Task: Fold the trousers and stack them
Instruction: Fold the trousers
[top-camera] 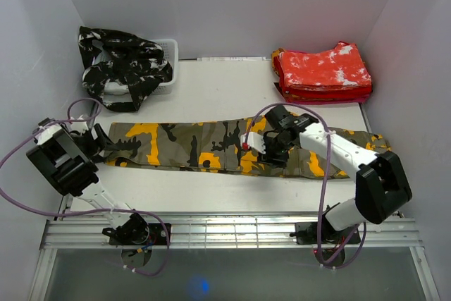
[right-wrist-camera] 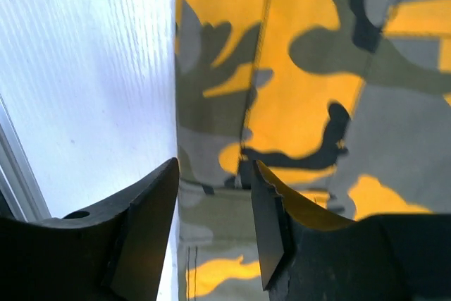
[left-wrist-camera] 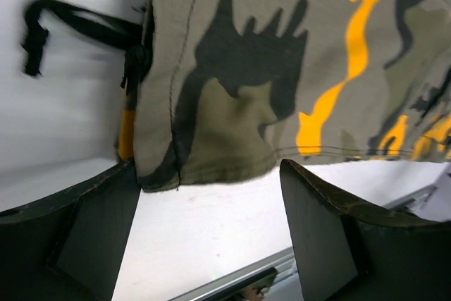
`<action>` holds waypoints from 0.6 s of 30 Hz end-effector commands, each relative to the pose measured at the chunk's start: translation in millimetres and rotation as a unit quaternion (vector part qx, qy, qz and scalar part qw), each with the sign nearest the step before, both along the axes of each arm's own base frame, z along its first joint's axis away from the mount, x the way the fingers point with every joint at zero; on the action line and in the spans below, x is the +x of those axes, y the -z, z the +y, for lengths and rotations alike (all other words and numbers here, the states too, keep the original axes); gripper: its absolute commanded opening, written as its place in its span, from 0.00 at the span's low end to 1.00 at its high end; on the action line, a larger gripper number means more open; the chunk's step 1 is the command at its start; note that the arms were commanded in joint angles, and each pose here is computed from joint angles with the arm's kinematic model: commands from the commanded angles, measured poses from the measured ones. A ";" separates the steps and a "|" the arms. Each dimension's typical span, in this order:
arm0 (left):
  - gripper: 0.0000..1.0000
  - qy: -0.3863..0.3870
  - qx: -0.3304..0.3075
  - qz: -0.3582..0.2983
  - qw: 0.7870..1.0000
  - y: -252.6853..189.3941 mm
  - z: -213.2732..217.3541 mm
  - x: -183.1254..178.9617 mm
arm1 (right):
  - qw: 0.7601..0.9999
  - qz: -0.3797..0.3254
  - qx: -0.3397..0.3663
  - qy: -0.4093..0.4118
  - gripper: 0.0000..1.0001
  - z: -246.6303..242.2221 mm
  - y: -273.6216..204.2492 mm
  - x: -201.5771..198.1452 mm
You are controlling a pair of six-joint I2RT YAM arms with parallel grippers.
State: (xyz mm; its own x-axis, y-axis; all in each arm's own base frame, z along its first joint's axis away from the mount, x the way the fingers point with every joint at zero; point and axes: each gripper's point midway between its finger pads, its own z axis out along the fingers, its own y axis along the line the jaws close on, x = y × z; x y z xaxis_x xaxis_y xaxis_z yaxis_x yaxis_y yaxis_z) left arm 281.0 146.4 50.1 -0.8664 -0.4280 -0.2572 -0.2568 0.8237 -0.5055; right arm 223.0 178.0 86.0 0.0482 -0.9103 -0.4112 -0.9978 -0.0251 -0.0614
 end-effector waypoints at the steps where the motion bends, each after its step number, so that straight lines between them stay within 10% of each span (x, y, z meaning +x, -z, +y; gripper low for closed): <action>1: 0.89 -0.023 -0.045 -0.086 0.995 -48.1 -14.9 2.6 | 1.000 -0.019 0.016 0.002 0.50 26.0 11.0 10.2; 18: 0.91 -0.078 -0.066 -0.055 0.993 -43.2 -18.7 -18.4 | 1.000 0.000 0.026 0.014 0.37 46.0 25.4 7.4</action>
State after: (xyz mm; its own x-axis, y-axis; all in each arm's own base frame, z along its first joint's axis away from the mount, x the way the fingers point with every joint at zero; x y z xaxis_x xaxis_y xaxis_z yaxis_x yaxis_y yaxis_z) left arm 257.6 132.1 89.3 -0.7780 -0.5624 -0.2801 -0.3195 0.7379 -0.5945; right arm 233.9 215.2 48.7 0.0159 -0.9125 -0.4089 -0.9984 0.0079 -0.0564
